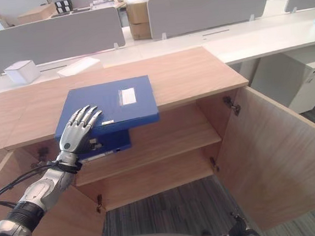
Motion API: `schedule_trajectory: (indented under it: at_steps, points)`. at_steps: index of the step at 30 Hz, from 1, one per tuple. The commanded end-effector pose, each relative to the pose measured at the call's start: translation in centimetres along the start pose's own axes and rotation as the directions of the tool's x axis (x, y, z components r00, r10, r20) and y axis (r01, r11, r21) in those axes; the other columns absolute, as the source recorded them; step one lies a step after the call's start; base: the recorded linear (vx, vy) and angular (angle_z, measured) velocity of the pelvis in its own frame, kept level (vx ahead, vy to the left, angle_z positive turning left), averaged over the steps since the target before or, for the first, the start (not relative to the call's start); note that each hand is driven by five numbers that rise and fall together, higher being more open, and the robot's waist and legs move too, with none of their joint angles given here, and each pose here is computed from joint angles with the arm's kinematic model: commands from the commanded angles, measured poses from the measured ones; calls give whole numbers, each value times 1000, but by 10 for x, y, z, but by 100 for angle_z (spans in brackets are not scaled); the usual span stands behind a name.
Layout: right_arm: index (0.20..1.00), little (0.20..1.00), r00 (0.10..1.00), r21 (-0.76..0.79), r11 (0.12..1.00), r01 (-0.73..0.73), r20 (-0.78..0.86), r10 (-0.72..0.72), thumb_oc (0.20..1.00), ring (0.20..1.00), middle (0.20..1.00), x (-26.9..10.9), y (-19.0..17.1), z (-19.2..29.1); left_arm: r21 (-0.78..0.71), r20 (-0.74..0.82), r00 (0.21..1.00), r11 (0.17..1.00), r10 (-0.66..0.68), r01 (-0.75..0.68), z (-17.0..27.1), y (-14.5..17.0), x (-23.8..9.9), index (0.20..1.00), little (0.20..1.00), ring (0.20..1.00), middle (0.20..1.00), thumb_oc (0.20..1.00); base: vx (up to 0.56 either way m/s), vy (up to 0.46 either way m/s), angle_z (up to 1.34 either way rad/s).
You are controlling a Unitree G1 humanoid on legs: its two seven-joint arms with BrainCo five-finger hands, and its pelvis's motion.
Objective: Put the empty folder in the office cabinet
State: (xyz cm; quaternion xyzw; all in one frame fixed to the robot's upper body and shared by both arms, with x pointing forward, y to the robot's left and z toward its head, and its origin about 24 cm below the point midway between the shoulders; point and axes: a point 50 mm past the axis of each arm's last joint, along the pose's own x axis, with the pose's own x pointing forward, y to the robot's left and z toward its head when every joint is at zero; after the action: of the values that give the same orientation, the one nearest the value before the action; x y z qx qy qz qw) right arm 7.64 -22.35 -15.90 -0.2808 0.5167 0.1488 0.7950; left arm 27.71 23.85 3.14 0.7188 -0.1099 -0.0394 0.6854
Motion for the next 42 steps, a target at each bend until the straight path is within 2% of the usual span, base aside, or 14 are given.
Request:
schedule_trajectory:
  at_steps: [1, 3, 12, 16, 22, 24, 25, 27, 28, 31, 35, 36, 40, 42]
  points:
    - [1000, 1000, 997, -41, 999, 27, 80, -23, 1000, 1000, 1000, 7, -11, 25, 142, -77, 995, 988, 63, -52, -30, 22, 21, 1000, 1000, 1000, 1000, 1000, 16, 21, -3]
    - [1000, 1000, 996, -46, 998, 31, 82, -27, 1000, 1000, 1000, 7, -12, 25, 158, -93, 993, 986, 66, -50, -35, 24, 23, 200, 200, 200, 200, 200, 46, 24, -6]
    - [1000, 1000, 996, -43, 998, 36, 82, -32, 1000, 1000, 1000, 7, -13, 24, 145, -124, 988, 987, 88, -70, -43, 30, 24, 200, 200, 200, 200, 200, 3, 9, -6]
    - [1000, 1000, 995, -39, 998, 42, 86, -39, 1000, 1000, 1000, 7, -13, 25, 118, -99, 982, 981, 163, -151, -41, 48, 27, 200, 200, 200, 200, 200, -21, 4, 0]
    - [1000, 1000, 995, -44, 998, 52, 88, -48, 1000, 1000, 1000, 7, -14, 26, 18, -32, 907, 907, 420, -420, -32, 109, 29, 200, 200, 200, 200, 200, -16, 4, 1]
    - [1000, 1000, 995, -46, 998, 52, 89, -47, 1000, 1000, 1000, 7, -14, 26, 18, -35, 907, 908, 419, -419, -32, 109, 28, 200, 200, 200, 200, 200, 14, 4, 2]
    - [1000, 1000, 996, -54, 997, 50, 82, -46, 1000, 1000, 1000, 7, -13, 26, -74, 7, 850, 848, 527, -525, -22, 137, 25, 200, 200, 200, 200, 200, 29, 9, 3]
    - [1000, 1000, 996, -58, 997, 47, 80, -42, 1000, 1000, 1000, 7, -13, 25, -108, 18, 827, 823, 562, -558, -18, 147, 23, 200, 200, 200, 200, 200, -3, 3, 2]
    - [1000, 1000, 996, -64, 997, 44, 81, -39, 1000, 1000, 1000, 7, -13, 26, -229, 22, 784, 766, 620, -600, -9, 161, 20, 200, 200, 200, 200, 200, -35, -5, 2]
    - [1000, 1000, 997, -67, 997, 36, 75, -31, 1000, 1000, 1000, 7, -12, 25, -390, 2, 739, 681, 674, -620, -1, 173, 15, 200, 200, 200, 200, 200, -14, -1, 2]
    - [1000, 1000, 997, -64, 997, 34, 73, -30, 1000, 1000, 1000, 7, -15, 25, -616, 7, 680, 539, 733, -575, 15, 190, 9, 200, 200, 200, 200, 200, -2, 1, 1]
    - [1000, 1000, 997, -64, 997, 34, 73, -30, 1000, 1000, 1000, 7, -16, 25, -617, 7, 680, 539, 733, -574, 15, 190, 9, 200, 200, 200, 200, 200, 0, 0, 0]
    - [1000, 1000, 997, -78, 997, 17, 74, -11, 1000, 1000, 1000, 7, -15, 25, -863, -16, 610, 297, 792, -408, 27, 210, -1, 200, 200, 200, 200, 200, 18, 10, 0]
    - [1000, 1000, 997, -82, 996, 16, 75, -10, 1000, 1000, 1000, 7, -16, 26, -899, -19, 613, 255, 790, -356, 28, 211, -2, 200, 200, 200, 200, 200, 0, 0, 0]
